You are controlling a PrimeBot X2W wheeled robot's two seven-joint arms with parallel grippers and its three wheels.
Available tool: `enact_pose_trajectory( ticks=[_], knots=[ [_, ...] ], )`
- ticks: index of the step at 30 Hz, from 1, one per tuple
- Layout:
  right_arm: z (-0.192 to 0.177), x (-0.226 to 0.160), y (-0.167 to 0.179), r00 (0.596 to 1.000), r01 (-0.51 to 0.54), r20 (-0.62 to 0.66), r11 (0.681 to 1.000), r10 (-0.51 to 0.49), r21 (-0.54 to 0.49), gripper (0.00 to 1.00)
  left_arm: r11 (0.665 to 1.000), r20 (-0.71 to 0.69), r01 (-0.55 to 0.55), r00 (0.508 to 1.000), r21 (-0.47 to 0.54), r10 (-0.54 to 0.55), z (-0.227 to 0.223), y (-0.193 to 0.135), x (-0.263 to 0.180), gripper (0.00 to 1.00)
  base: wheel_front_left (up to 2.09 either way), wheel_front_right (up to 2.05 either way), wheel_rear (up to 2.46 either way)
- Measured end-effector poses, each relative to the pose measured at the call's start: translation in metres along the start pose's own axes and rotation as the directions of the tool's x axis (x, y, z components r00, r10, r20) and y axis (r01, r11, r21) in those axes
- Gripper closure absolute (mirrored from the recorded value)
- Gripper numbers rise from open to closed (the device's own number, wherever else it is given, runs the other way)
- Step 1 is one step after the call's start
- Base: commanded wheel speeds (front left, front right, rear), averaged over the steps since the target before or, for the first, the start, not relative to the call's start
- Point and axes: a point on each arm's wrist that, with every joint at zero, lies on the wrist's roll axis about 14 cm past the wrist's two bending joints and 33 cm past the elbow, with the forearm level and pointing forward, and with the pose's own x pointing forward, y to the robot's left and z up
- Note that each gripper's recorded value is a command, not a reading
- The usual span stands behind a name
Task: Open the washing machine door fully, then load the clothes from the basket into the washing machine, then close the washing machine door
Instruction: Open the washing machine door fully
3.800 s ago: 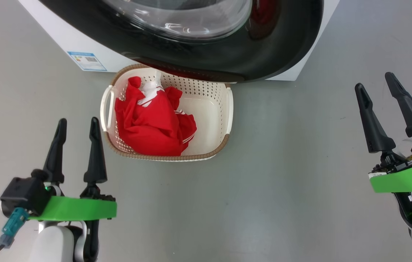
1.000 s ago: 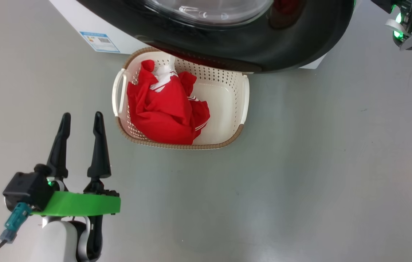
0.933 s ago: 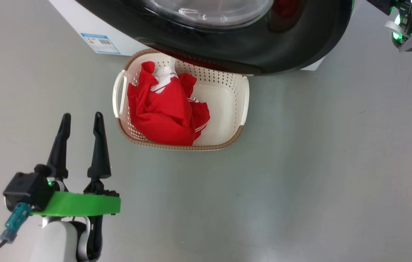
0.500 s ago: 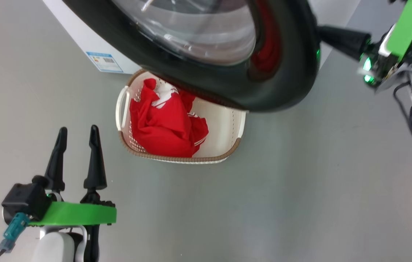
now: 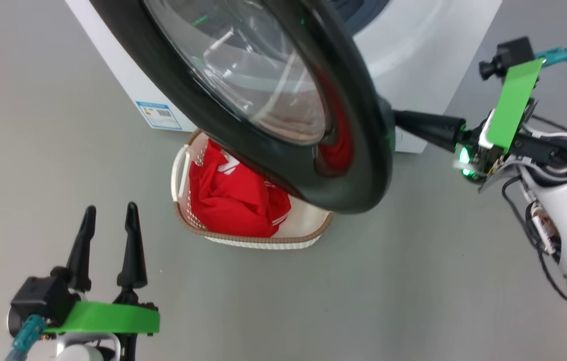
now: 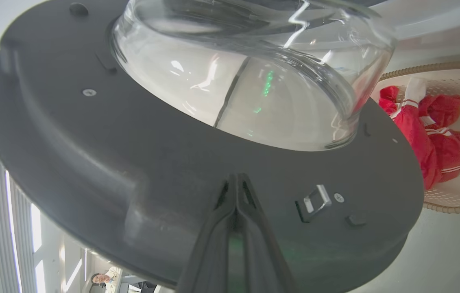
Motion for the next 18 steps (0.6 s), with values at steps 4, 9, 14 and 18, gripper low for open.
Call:
enact_pose_trajectory(
  ticks=[4,9,14,18],
  knots=[
    [-0.014,0.004,0.015,0.999,-0.042,-0.018,0.999,0.042,-0.007,1.00,1.000,0.000,-0.020,1.000,0.001,0.020,0.002,0.006,-0.011,0.00,0.00,0.00,0.00],
    [-0.030,0.011,0.031,0.995,-0.092,-0.043,0.996,0.093,0.003,1.00,0.999,0.017,-0.034,0.999,0.001,0.034,0.010,0.012,-0.020,0.00,0.00,0.00,0.00],
    [-0.046,0.019,0.034,0.991,-0.098,-0.087,0.995,0.098,0.006,1.00,0.998,0.032,-0.056,0.998,0.011,0.056,0.017,0.020,-0.028,0.00,0.00,0.00,0.00],
    [-0.060,0.026,0.038,0.986,-0.110,-0.126,0.994,0.110,0.005,1.00,0.997,0.038,-0.081,0.996,0.013,0.080,0.020,0.028,-0.037,0.00,0.00,0.00,0.00]
  ],
)
